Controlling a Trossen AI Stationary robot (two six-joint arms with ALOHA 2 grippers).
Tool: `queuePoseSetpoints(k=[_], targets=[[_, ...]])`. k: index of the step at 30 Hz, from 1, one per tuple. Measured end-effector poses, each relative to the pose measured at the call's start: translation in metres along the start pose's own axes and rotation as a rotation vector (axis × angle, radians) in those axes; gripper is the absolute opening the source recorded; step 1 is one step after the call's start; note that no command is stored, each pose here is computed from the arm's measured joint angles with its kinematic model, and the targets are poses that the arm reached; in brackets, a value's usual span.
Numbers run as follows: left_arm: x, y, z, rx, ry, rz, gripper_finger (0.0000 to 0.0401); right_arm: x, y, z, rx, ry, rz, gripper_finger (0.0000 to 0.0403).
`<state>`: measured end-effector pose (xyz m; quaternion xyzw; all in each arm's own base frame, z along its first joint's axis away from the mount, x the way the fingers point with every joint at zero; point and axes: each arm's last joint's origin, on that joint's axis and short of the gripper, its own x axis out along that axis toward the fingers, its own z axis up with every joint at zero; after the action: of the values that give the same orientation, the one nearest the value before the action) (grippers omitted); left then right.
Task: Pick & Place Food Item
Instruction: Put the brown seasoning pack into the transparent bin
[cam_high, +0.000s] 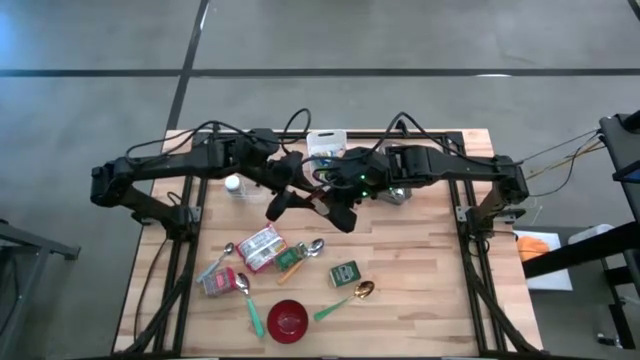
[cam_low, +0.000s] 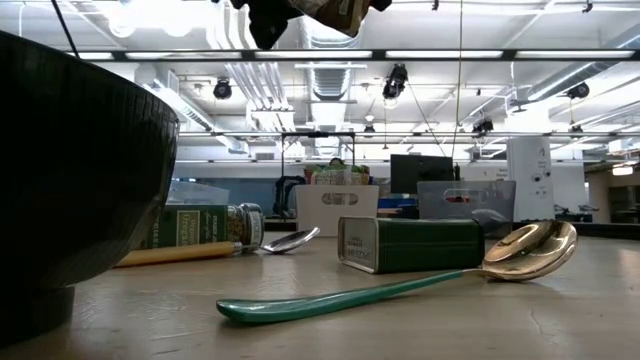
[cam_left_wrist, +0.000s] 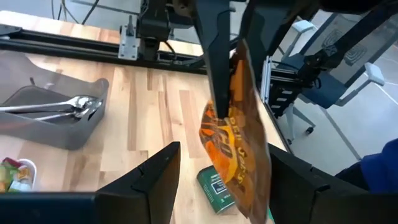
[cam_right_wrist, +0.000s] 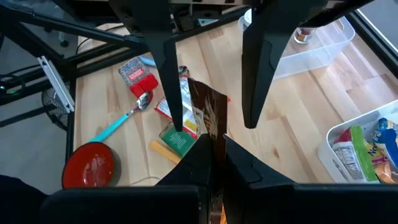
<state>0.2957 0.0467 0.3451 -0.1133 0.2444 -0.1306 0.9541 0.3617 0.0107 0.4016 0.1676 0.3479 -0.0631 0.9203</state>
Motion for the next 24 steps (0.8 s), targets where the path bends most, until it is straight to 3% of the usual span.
queuePoseSetpoints(k=[5, 13, 17, 24], targets=[[0.0001, 0.0008, -0.0001, -0.055, -0.001, 0.023, 0.0164, 0.0000, 0.0001, 0.0000, -0.006, 0.000, 0.000, 0.0008], [0.0001, 0.0008, -0.0001, -0.091, -0.001, 0.023, 0.0013, 0.0013, -0.0003, -0.0009, -0.015, 0.002, -0.003, 0.0008], [0.0002, 0.0015, -0.0007, -0.162, 0.000, 0.042, 0.0002, 0.0049, -0.0013, -0.0032, -0.015, 0.009, -0.009, 0.0008], [-0.0078, -0.0017, 0.0083, -0.117, 0.021, 0.136, 0.0001, 0.0065, -0.0014, -0.0023, -0.014, -0.011, -0.007, 0.0008]])
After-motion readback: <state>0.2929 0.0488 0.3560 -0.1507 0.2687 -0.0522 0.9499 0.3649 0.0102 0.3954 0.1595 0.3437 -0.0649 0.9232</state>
